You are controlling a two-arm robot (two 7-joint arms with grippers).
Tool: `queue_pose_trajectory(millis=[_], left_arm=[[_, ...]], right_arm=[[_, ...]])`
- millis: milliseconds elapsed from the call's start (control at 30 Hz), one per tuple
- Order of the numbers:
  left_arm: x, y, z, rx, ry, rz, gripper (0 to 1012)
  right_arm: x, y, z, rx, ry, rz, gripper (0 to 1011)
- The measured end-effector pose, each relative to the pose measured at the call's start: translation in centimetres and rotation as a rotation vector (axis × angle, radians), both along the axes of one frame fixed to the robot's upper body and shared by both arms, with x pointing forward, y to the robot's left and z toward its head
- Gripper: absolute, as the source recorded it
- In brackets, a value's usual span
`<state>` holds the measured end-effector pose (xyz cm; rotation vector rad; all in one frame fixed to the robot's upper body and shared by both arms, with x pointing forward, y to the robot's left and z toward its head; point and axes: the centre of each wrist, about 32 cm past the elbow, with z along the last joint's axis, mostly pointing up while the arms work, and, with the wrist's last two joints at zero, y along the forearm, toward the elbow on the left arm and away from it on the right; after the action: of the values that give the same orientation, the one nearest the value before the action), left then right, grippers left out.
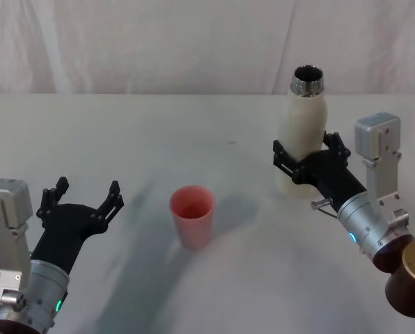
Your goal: Grasp the thermos with one hand and pour water into the cup lid.
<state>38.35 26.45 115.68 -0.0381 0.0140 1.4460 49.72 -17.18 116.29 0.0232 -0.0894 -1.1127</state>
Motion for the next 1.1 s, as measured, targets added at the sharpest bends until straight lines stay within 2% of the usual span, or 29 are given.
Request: queue_pose_trajectory(millis=[133, 233, 433, 933, 1100], left_arm=[[0.0, 0.0, 0.0, 0.0, 0.0, 0.0, 1001], [0.0, 0.0, 0.0, 0.0, 0.0, 0.0, 1001], [0.0, 0.0, 0.0, 0.0, 0.0, 0.0, 1001], [0.0, 0.0, 0.0, 0.0, 0.0, 0.0, 1001], [0.0, 0.0, 0.0, 0.0, 0.0, 0.0, 1001]], right_arm=[[-0.6, 0.0, 0.6, -0.06, -0.059, -0.017, 950], [-1.2, 0.1, 0.9, -0.139, -0.122, -0.031, 950], [-2.0, 0.2, 1.2, -0.267, -0.189, -0.036, 950], [-2.4, 0.2, 1.5, -0.475, -0.26, -0.018, 950], [-2.6, 0.4, 1.5, -0.52, -0.28, -0.013, 950]])
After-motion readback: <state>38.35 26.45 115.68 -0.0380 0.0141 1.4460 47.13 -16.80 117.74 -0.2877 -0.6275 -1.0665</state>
